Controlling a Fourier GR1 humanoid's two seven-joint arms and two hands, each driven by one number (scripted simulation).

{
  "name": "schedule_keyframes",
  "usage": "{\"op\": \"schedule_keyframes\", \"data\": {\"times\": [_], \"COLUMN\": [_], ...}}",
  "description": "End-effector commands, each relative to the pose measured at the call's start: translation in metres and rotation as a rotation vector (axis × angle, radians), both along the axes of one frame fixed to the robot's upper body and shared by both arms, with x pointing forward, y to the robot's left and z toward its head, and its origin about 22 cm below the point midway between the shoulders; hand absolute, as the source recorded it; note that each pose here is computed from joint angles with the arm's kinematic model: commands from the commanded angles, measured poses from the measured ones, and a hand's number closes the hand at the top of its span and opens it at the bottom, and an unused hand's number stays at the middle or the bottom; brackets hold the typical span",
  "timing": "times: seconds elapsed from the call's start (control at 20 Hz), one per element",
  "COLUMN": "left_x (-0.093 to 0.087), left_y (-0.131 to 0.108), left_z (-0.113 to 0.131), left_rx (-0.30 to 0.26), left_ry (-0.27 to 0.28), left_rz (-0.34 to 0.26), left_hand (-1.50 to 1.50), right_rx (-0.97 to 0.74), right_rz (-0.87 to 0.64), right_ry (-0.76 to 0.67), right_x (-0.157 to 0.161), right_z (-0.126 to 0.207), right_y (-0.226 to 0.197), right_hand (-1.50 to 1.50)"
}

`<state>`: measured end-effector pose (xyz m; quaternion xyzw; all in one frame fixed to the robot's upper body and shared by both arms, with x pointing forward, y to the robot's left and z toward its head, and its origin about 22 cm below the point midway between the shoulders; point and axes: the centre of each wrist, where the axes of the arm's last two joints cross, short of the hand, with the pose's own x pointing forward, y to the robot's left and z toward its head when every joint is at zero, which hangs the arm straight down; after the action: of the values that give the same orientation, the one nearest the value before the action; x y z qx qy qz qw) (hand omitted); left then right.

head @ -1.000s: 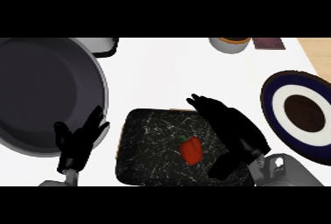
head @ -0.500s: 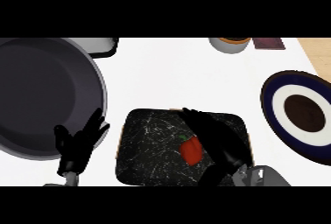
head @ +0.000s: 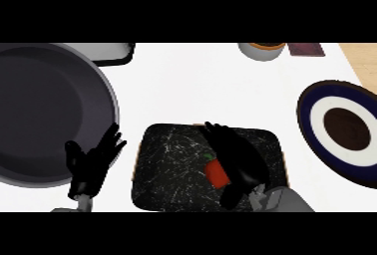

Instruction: Pick the bell pepper from the tray and place it in the plate

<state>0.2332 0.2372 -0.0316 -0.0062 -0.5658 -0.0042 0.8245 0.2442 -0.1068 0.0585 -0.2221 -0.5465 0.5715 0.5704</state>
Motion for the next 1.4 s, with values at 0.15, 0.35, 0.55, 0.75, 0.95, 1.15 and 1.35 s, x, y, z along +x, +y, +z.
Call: {"op": "schedule_keyframes", "data": {"times": [0.15,0.35,0.55,0.75,0.95,1.15,1.35], "left_x": [-0.006,-0.008,-0.008,0.001,0.009,0.004,0.005], "left_y": [-0.004,-0.008,0.007,-0.020,-0.002,0.004,-0.004], "left_z": [-0.007,-0.009,-0.001,-0.009,-0.015,0.007,0.001], "left_rx": [0.001,0.005,0.000,0.026,0.019,0.007,-0.009], "left_ry": [0.018,0.027,0.000,0.008,0.018,0.004,0.011], "left_rz": [0.029,0.005,0.004,0.014,0.015,0.004,0.025], "left_hand": [0.00,0.00,0.00,0.00,0.00,0.00,0.00], "right_rx": [-0.013,-0.065,-0.150,-0.147,-0.179,-0.098,0.105], "right_rz": [0.004,0.017,0.121,0.119,0.124,0.117,-0.089], "right_ry": [0.030,0.057,0.088,-0.005,-0.042,-0.177,-0.323], "right_x": [0.009,0.022,0.019,0.014,0.010,0.021,-0.028], "right_z": [-0.027,-0.035,-0.052,-0.048,-0.053,-0.037,-0.031], "right_y": [0.009,0.002,0.004,0.008,-0.009,-0.003,-0.001], "right_hand": [-1.50,-1.50,1.50,1.50,1.50,1.50,1.50]}}
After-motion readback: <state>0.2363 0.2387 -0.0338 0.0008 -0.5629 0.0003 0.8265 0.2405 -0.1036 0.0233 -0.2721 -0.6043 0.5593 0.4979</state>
